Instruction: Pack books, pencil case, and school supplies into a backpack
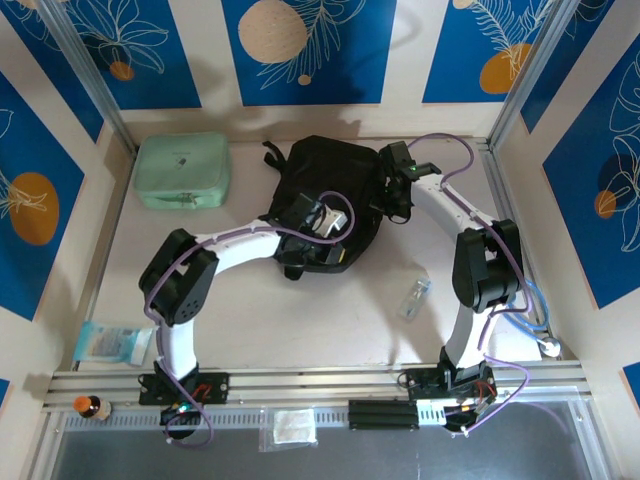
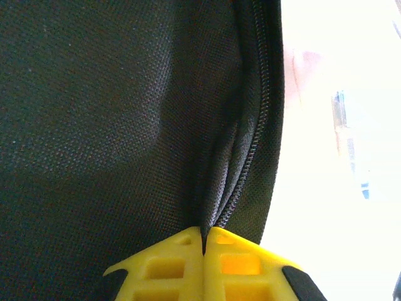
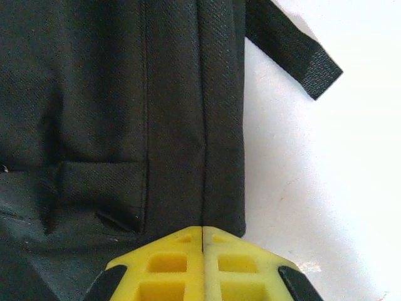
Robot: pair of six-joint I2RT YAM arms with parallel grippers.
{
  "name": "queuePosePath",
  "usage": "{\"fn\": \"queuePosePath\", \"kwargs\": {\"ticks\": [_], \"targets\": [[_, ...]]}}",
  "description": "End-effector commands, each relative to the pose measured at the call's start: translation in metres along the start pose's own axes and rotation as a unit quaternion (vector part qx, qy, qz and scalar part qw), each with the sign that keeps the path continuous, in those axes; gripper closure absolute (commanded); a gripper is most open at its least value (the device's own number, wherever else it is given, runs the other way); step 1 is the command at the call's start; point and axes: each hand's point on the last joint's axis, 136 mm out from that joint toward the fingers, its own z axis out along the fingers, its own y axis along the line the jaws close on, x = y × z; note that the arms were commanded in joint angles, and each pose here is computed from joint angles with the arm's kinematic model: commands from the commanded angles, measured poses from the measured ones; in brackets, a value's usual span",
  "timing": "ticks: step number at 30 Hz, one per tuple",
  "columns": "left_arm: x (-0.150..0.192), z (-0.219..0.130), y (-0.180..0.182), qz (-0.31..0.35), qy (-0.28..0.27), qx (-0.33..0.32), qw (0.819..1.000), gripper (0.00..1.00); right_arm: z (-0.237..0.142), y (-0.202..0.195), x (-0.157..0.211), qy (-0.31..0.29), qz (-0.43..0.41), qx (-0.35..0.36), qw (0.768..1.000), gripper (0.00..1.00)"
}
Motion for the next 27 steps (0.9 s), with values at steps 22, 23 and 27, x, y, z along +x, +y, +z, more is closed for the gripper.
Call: {"fn": "queuePosePath", "kwargs": {"ticks": [22, 23, 27], "targets": [[-0.079, -0.063, 0.006, -0.034, -0.094, -0.087, 0.991, 0.44, -0.038, -0.009, 0.013, -0.023, 0.025, -0.114, 0.993, 0.35], [-0.086, -0.063, 0.012, -0.041, -0.098, -0.099, 0.989, 0.44, -0.036, -0.009, 0.012, -0.021, 0.028, -0.117, 0.992, 0.35], [-0.109, -0.052, 0.024, -0.059, -0.108, -0.120, 0.985, 0.46, -0.022, -0.011, 0.008, -0.002, 0.042, -0.129, 0.991, 0.34]]}}
